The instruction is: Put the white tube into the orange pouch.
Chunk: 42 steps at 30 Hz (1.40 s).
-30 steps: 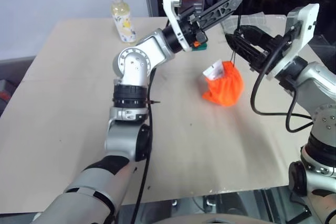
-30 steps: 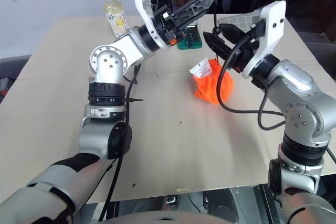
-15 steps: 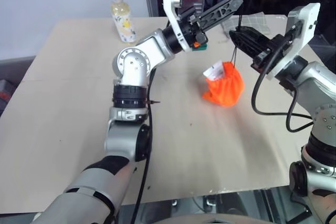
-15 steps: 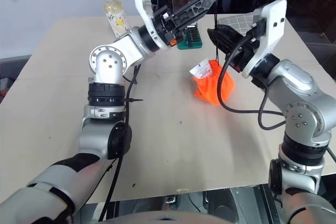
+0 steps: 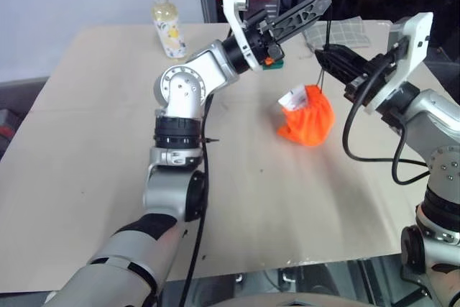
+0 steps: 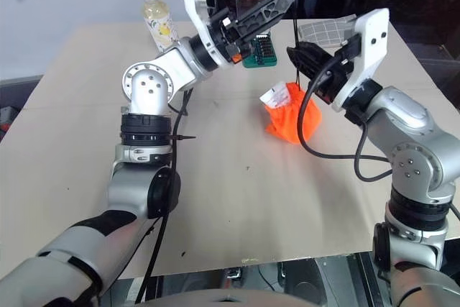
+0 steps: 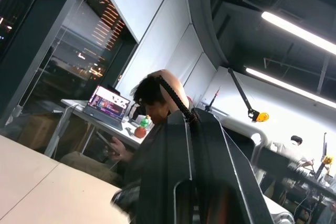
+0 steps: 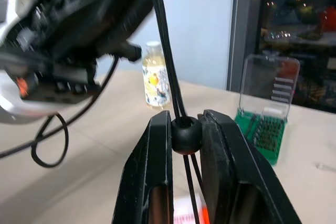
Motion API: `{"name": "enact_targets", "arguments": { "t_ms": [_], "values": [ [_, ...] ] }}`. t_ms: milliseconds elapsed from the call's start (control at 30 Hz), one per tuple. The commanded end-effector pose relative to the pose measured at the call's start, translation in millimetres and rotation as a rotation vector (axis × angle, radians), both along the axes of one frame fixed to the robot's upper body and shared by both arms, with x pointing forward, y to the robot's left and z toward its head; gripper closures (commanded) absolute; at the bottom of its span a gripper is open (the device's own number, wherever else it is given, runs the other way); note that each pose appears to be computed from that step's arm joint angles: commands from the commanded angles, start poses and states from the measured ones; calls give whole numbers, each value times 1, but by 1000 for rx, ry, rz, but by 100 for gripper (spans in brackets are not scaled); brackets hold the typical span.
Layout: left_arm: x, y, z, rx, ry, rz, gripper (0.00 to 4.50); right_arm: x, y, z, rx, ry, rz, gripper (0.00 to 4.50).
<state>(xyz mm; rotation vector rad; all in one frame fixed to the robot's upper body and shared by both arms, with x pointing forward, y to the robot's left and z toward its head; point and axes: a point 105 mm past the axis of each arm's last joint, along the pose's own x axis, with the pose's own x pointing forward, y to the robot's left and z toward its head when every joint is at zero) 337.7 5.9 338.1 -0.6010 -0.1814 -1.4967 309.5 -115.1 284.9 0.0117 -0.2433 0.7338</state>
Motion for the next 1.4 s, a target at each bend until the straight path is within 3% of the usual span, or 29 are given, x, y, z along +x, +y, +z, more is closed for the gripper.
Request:
{"name": "enact_targets", "arguments": {
  "t_ms": [33,400,567,700,800,933,1033,1133,1400],
  "values": [
    [-13,4,38,-85,-100,-16,450,0,-5,5,-1,-38,-36,425],
    [-25,7,69,-161,-145,-46,450,3,-1,31,41,-118,-54,425],
    [-17,10,72,-166,-138,-14,450,2,3,44,50,-151,-47,425],
    [-13,20,90,-223,-156,5,450,2,5,47,48,-158,-46,425],
    [-15,16,86,-186,-189,1,450,1,6,50,53,-167,-43,425],
    [-8,38,113,-343,-105,-16,450,1,10,51,56,-171,-38,425],
    [-18,25,98,-243,-175,-46,450,1,12,48,52,-162,-32,425],
    [-13,34,113,-322,-141,-30,450,4,13,39,39,-129,-32,425],
    [-13,35,116,-334,-145,-30,450,13,14,0,-18,19,-58,425]
  ]
}}
